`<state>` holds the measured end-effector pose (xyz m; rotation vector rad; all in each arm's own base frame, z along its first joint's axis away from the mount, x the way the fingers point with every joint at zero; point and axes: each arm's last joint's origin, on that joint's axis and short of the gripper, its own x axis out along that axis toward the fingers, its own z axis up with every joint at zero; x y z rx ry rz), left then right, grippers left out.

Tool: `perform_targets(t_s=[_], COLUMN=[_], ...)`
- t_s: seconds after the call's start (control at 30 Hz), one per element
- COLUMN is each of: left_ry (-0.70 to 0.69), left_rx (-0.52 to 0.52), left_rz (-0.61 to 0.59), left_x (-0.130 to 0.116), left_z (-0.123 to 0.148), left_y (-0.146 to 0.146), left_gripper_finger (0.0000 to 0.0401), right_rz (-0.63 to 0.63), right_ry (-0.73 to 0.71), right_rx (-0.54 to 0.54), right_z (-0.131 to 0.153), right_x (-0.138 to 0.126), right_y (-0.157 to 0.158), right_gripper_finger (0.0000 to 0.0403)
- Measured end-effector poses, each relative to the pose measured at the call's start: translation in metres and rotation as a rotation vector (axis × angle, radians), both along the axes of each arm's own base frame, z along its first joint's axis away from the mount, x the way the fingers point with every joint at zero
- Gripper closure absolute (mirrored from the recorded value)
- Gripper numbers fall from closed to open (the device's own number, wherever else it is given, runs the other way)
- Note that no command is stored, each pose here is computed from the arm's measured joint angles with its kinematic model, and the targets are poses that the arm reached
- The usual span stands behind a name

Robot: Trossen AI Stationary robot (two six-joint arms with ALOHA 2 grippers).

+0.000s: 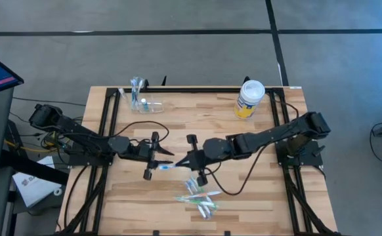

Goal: Pick & Place toothbrushing station
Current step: Put the blue toothbrush into the transparent organizer

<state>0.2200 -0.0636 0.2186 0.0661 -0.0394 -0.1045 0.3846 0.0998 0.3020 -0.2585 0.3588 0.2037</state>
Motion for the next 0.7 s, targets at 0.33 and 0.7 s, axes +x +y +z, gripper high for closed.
perform_targets(t_s=[0.33,0.7], left_ry=[-0.030,-0.157], left_rx=[0.043,0.083], left_rz=[0.020,0.032], left_x=[0.000,-0.002], left_z=[0.003,0.014], left_y=[0.001,0.001], left_gripper_finger=[0.0275,0.0275], right_rz=[-0.047,-0.107], right_ry=[-0.083,-0.132], right_rx=[0.009,-0.026], right_z=[0.008,0.012], right_x=[0.006,0.008], right_y=[-0.013,-0.020], right_gripper_finger=[0.0403,0.0403])
